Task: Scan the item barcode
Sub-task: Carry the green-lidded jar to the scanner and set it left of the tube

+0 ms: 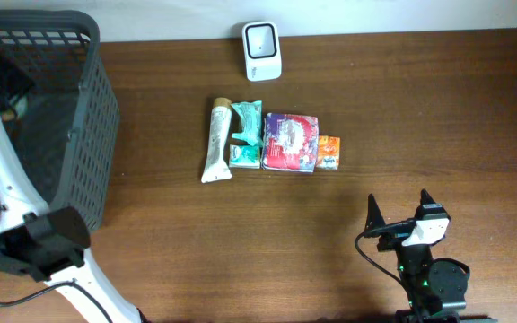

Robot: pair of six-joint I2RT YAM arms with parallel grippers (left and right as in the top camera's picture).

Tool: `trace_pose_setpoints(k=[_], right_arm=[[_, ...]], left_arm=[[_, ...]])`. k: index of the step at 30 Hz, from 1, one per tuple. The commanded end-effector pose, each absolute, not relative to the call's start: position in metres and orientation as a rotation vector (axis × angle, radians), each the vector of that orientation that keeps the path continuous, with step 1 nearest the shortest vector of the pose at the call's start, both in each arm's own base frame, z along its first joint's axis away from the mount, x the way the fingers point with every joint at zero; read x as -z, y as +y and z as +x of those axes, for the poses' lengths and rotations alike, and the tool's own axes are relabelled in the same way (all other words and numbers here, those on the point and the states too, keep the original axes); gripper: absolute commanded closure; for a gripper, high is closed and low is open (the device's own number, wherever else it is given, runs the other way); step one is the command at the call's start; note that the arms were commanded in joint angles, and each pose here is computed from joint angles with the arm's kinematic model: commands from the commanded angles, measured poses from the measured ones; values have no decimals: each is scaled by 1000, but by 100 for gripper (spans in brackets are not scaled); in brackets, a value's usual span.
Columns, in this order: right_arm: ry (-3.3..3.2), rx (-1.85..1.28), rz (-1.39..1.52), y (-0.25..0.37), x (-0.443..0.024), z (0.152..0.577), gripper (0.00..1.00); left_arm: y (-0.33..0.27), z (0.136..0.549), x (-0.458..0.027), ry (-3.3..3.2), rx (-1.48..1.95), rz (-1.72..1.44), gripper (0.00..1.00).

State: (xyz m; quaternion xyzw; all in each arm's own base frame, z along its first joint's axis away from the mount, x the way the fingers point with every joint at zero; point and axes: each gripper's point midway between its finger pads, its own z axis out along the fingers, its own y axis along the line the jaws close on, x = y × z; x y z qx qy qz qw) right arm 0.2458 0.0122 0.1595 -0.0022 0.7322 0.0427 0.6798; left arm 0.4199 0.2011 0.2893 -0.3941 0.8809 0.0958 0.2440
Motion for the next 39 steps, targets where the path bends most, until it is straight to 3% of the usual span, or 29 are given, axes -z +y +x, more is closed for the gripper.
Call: trace_pose_setpoints(k=[1, 3, 6, 8, 14, 21, 28, 33, 39], right_arm=[[1647, -96, 9, 10, -156, 246, 1], [1647, -96, 9, 10, -156, 246, 2], [1647, -96, 9, 10, -156, 246, 2], [1647, -96, 9, 10, -156, 246, 1], [1647, -96, 9, 10, -156, 246, 2], [1647, -96, 9, 10, -156, 246, 2], [1647, -96, 9, 10, -156, 246, 1], [1647, -96, 9, 10, -156, 246, 2], [1647, -96, 9, 10, -156, 246, 1]], left_arm=[[151, 425, -367, 2253, -163, -891, 34], [105, 427, -402, 2188, -64, -752, 34], [26, 438, -417, 2211, 136, -498, 32], [-30, 446, -409, 2264, 186, -322, 32], [-97, 470, -338, 2448, 54, -136, 33], [-124, 495, -222, 2701, -86, -31, 33], [-112, 525, -119, 2810, -293, -49, 34], [-97, 523, -77, 2897, -348, -69, 32], [-99, 507, -61, 3016, -217, -123, 31]])
